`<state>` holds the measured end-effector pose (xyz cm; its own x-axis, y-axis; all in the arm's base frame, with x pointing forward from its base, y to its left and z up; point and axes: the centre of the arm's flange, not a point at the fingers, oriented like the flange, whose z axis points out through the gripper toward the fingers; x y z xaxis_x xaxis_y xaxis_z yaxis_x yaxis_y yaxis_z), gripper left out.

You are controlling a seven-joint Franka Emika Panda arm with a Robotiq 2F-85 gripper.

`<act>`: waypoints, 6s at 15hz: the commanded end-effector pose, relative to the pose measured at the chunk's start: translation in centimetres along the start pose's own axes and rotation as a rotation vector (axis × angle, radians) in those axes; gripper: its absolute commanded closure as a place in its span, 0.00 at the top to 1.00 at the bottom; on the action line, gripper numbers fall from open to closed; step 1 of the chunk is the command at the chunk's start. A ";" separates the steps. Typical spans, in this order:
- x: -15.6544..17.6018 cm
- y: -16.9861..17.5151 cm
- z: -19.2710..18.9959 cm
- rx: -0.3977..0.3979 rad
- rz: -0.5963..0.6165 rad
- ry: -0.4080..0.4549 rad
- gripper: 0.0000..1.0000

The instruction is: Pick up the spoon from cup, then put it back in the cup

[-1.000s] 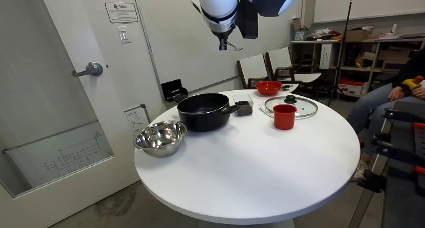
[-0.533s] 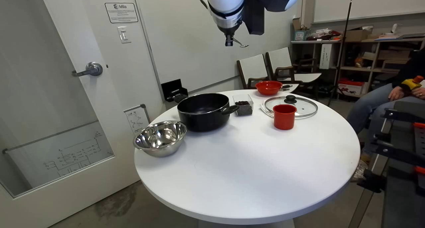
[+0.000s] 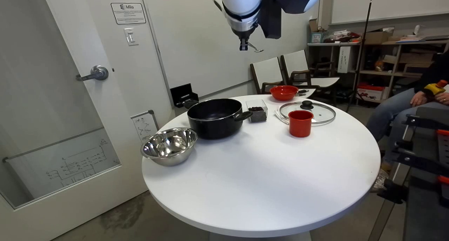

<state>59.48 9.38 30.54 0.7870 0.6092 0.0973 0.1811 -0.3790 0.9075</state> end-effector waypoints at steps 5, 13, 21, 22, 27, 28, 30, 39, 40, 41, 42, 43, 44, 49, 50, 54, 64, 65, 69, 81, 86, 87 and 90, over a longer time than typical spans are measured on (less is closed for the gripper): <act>0.4 -1.7 0.8 0.008 0.027 0.074 0.01; 0.2 -2.3 3.7 0.060 0.094 0.109 0.01; 0.6 -5.3 5.2 0.122 0.073 0.136 0.01; 0.7 -5.8 5.3 0.129 0.064 0.136 0.01; 0.6 -8.0 5.5 0.159 0.043 0.122 0.01; 0.5 -8.2 5.5 0.162 0.041 0.117 0.01; 0.4 -8.8 5.6 0.169 0.044 0.117 0.01; -0.1 -11.1 6.4 0.197 0.036 0.095 0.01; -0.2 -11.4 6.5 0.200 0.037 0.092 0.01; -0.2 -11.6 6.5 0.201 0.038 0.092 0.01; -0.2 -11.8 6.6 0.202 0.041 0.091 0.01; -0.3 -12.0 6.7 0.203 0.044 0.091 0.01; -0.3 -12.1 6.7 0.205 0.048 0.091 0.01; -0.2 -13.1 7.2 0.223 0.063 0.094 0.01; -0.2 -13.2 7.4 0.225 0.063 0.094 0.01; -0.1 -13.8 8.1 0.232 0.064 0.089 0.01; -1.7 -14.2 11.1 0.246 0.124 0.100 0.01; -1.8 -14.1 11.3 0.236 0.135 0.111 0.01; -2.0 -13.4 11.8 0.239 0.183 0.141 0.01; -2.9 -11.1 13.6 0.337 0.394 0.175 0.01; -3.6 -10.5 14.5 0.358 0.453 0.172 0.01; -3.7 -10.4 14.6 0.364 0.469 0.172 0.01; -4.1 -10.1 14.8 0.393 0.526 0.177 0.01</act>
<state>62.93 1.00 15.01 0.7460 0.4019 0.5310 0.0439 -0.8253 0.5630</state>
